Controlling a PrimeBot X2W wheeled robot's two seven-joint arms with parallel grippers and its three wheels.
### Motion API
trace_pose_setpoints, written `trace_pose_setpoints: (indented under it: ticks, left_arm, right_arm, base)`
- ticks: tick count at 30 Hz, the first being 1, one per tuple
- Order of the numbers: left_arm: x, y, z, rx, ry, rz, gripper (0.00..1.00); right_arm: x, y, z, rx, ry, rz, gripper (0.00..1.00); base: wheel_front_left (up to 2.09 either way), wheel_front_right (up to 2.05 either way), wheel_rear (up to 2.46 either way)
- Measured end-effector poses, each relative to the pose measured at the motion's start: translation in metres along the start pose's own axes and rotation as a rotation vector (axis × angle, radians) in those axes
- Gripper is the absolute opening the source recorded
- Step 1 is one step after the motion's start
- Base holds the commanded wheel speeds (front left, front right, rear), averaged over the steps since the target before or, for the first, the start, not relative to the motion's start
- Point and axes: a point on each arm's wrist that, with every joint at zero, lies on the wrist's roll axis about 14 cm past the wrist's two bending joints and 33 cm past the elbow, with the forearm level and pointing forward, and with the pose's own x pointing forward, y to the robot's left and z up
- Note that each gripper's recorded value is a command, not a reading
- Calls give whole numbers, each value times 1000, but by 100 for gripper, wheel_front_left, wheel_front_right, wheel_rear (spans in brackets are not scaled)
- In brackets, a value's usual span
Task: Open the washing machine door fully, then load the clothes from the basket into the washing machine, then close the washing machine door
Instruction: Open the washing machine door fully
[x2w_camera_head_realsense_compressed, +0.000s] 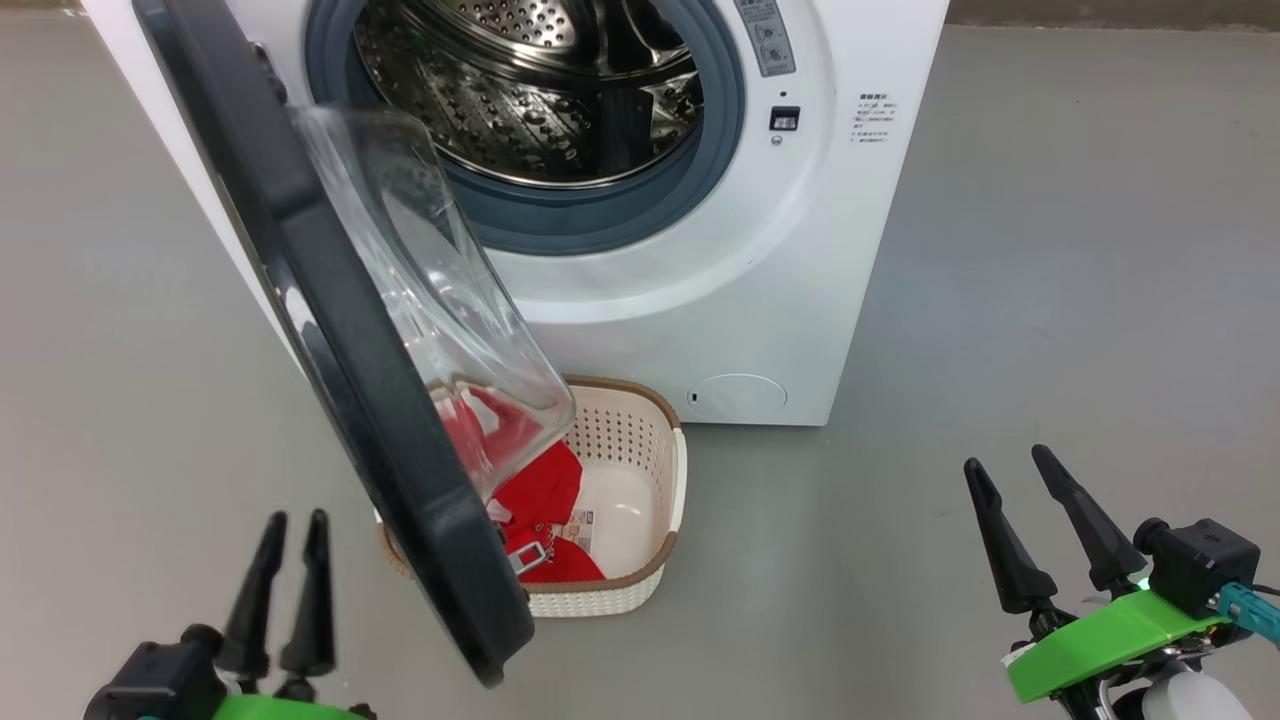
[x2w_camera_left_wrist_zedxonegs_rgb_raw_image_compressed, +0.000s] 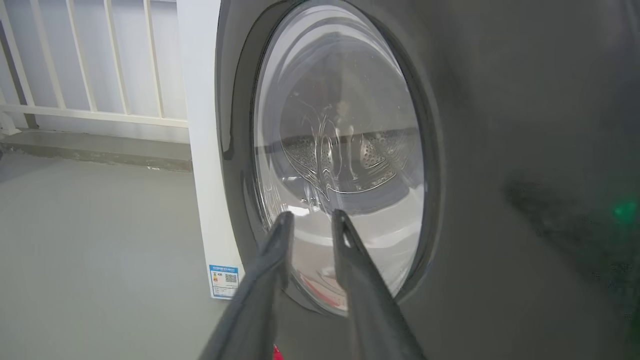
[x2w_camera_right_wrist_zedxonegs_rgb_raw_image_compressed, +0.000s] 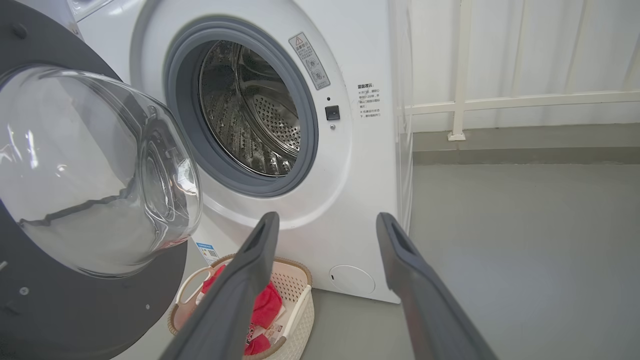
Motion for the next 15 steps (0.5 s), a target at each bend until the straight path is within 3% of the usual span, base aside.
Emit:
trace_pose_setpoints:
  ticks: [10, 15]
  left_arm:
    - [5, -1, 32, 16, -100, -8, 0]
    - [8, -11, 69, 31, -217, -38, 0]
  right_arm:
    - [1, 1, -1, 1, 3, 4, 100]
    - [2, 2, -2, 4, 3, 5, 100]
  base:
    - [0, 0, 0]
    - [0, 0, 0]
